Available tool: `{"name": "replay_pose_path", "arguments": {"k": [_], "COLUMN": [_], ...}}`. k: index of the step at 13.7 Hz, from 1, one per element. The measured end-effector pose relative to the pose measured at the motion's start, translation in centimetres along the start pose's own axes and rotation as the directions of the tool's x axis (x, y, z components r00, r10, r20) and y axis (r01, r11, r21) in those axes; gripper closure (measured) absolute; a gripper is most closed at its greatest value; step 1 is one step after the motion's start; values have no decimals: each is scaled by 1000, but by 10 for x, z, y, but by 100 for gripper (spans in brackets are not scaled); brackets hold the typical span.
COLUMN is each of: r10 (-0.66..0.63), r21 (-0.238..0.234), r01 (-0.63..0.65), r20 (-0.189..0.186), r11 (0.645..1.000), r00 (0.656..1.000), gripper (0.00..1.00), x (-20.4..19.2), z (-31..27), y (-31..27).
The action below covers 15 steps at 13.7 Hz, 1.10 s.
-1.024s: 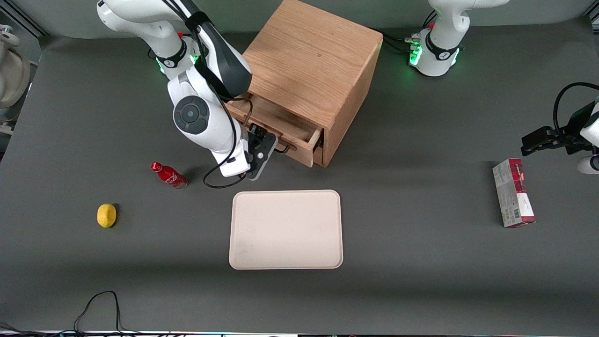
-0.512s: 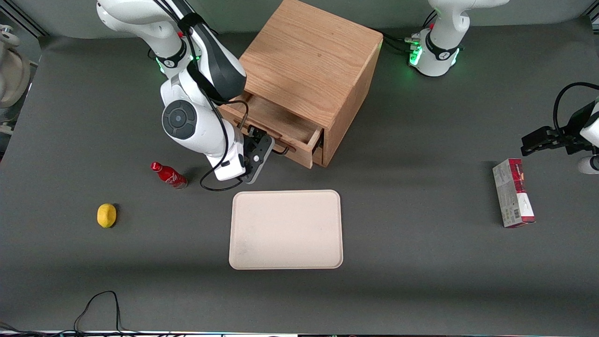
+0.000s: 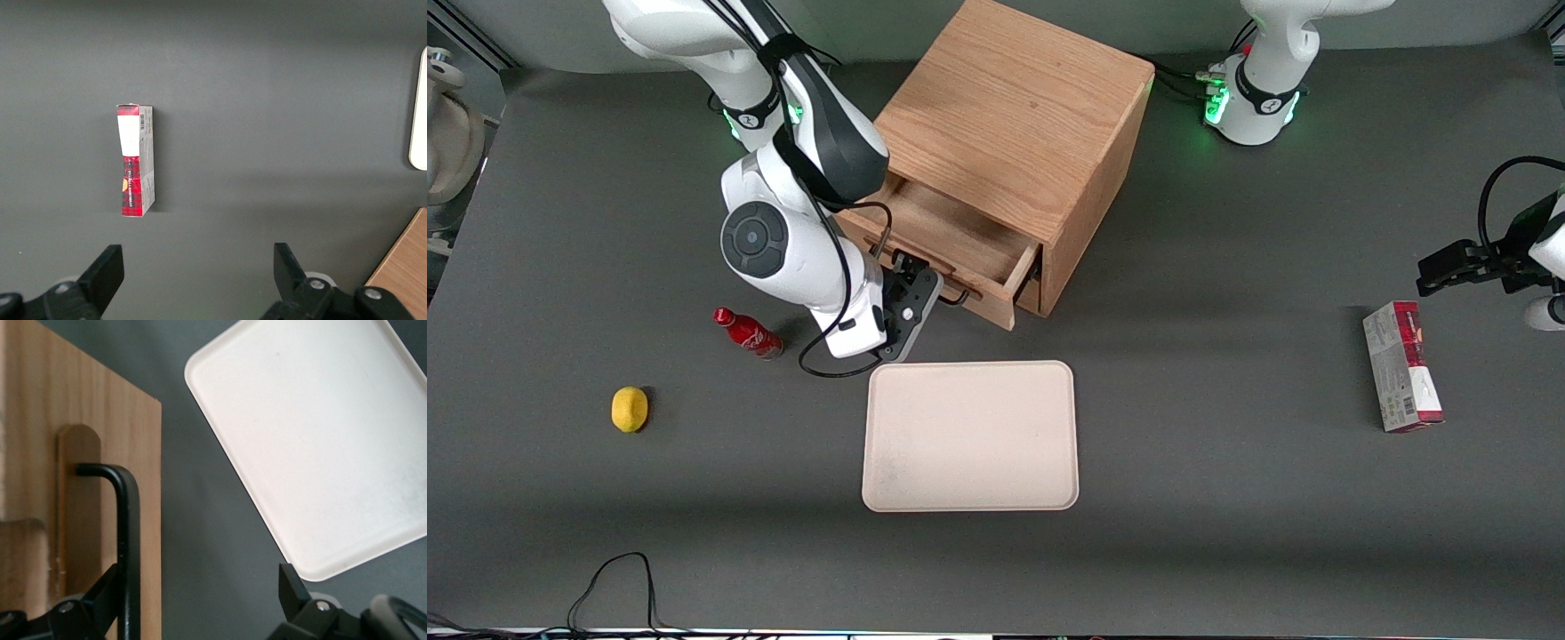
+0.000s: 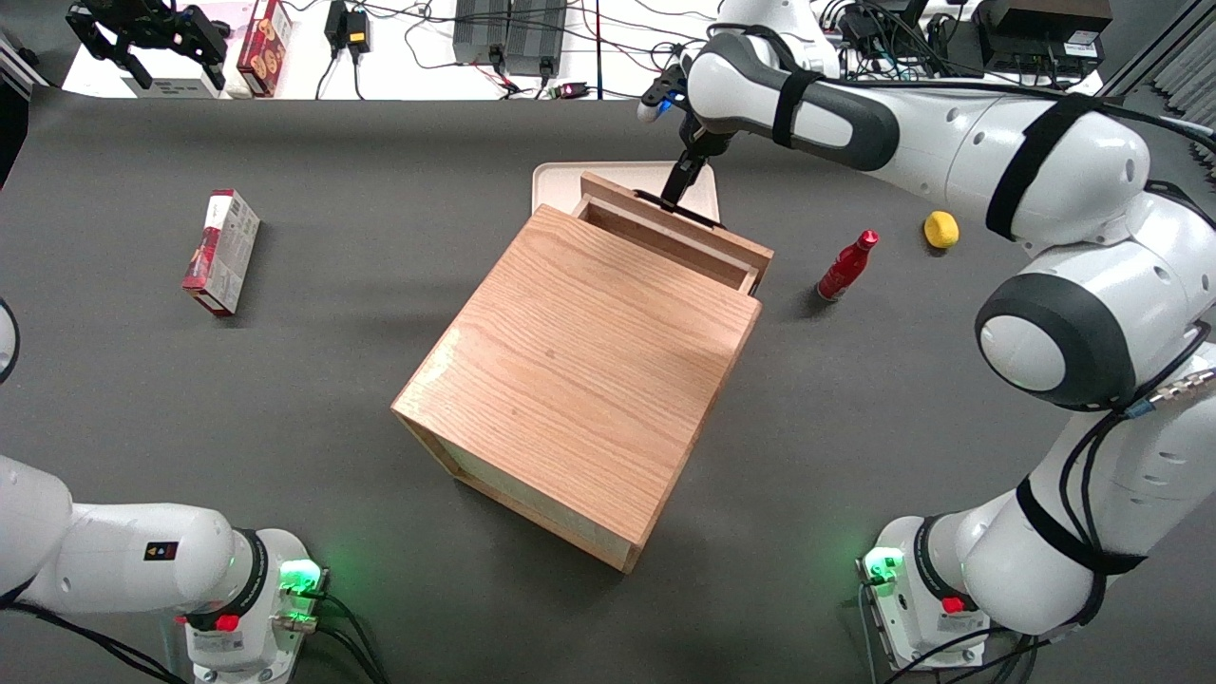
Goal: Open upper drawer
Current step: 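Pull the handle outward with the right gripper, sliding the drawer open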
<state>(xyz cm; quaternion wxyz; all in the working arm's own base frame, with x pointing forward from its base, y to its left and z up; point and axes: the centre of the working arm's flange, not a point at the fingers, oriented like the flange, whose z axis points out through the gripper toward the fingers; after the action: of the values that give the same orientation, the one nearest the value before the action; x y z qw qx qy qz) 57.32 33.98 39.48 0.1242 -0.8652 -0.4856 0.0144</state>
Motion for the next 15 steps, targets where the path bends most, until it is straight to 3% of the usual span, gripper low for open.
{"name": "replay_pose_path", "arguments": {"k": [8, 11, 15], "r10": [50, 53, 41], "r21": [-5, -4, -52], "r01": [-50, -53, -38], "r20": [2, 16, 55], "r11": [999, 999, 998], "r00": [999, 998, 998], "gripper": [0, 0, 0], "x": [-14, -16, -9], "z": [-4, -14, -18], "y": [35, 40, 49]}}
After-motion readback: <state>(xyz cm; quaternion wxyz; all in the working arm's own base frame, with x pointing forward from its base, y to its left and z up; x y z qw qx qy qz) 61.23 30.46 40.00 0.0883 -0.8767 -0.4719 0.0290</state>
